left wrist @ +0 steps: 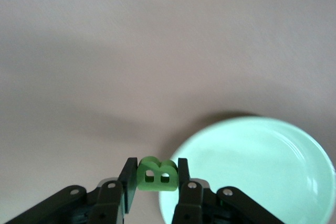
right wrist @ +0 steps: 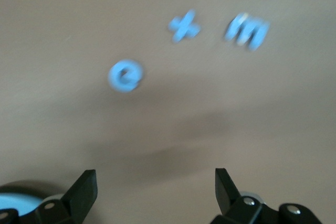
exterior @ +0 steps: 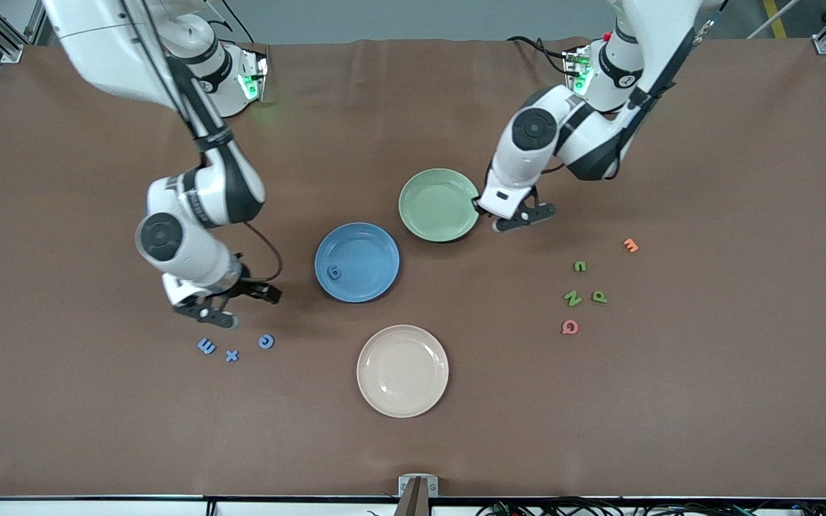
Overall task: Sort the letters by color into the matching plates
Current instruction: 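Drop B onto the green plate while the right gripper reaches blue x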
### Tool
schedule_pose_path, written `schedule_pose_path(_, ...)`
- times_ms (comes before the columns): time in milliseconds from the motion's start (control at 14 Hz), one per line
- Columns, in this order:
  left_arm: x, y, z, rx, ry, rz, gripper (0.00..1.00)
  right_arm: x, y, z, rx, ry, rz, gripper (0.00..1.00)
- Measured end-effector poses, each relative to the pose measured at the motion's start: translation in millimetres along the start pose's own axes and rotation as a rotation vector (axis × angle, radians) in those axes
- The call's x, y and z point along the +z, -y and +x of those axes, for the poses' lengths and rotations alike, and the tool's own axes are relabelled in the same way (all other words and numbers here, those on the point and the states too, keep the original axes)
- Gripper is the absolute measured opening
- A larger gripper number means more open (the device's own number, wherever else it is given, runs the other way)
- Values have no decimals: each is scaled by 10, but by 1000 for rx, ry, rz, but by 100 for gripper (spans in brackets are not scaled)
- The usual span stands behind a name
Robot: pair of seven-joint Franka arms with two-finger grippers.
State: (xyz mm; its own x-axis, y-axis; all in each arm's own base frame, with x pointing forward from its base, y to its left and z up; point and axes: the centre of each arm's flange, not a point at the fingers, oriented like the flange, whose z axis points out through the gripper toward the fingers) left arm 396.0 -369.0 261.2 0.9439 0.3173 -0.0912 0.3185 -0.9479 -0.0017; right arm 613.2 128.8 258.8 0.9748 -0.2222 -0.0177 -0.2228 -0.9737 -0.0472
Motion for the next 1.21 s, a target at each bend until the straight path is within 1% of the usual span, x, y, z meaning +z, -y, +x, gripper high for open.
schedule_pose_path(143,67,-185,-254,-9,15,1,35,-3,-350,198,-63,-9,2,98)
schedule_pose_path(285,185,-317,-451,-10,41,9,35,66,-502,358,-101,-14,2,95)
schedule_pose_path(356,267,-363,-543,-6,57,17,35,133,-526,433,-121,-15,1,95)
schedule_pose_path(428,347,-396,-616,3,71,26,35,212,-544,502,-138,-15,-1,86)
schedule_pose_path(499,416,-415,-657,10,77,35,35,298,-572,567,-153,-12,-3,77)
schedule_pose_path(570,471,-428,-669,9,79,42,35,382,-603,625,-170,-10,-7,77)
schedule_pose_path(642,511,-441,-672,10,78,47,35,457,-632,680,-184,-8,-11,72)
schedule_pose_path(713,536,-455,-675,12,76,49,35,514,-660,737,-194,-11,-21,70)
schedule_pose_path(927,550,-498,-665,17,76,45,35,621,-739,878,-211,-20,-48,70)
schedule_pose_path(998,540,-507,-658,18,74,42,41,648,-742,900,-213,-20,-50,70)
schedule_pose_path(1141,525,-520,-648,18,72,39,59,690,-723,937,-216,-29,-49,70)
schedule_pose_path(1212,520,-522,-638,17,71,37,70,725,-718,951,-217,-39,-47,70)
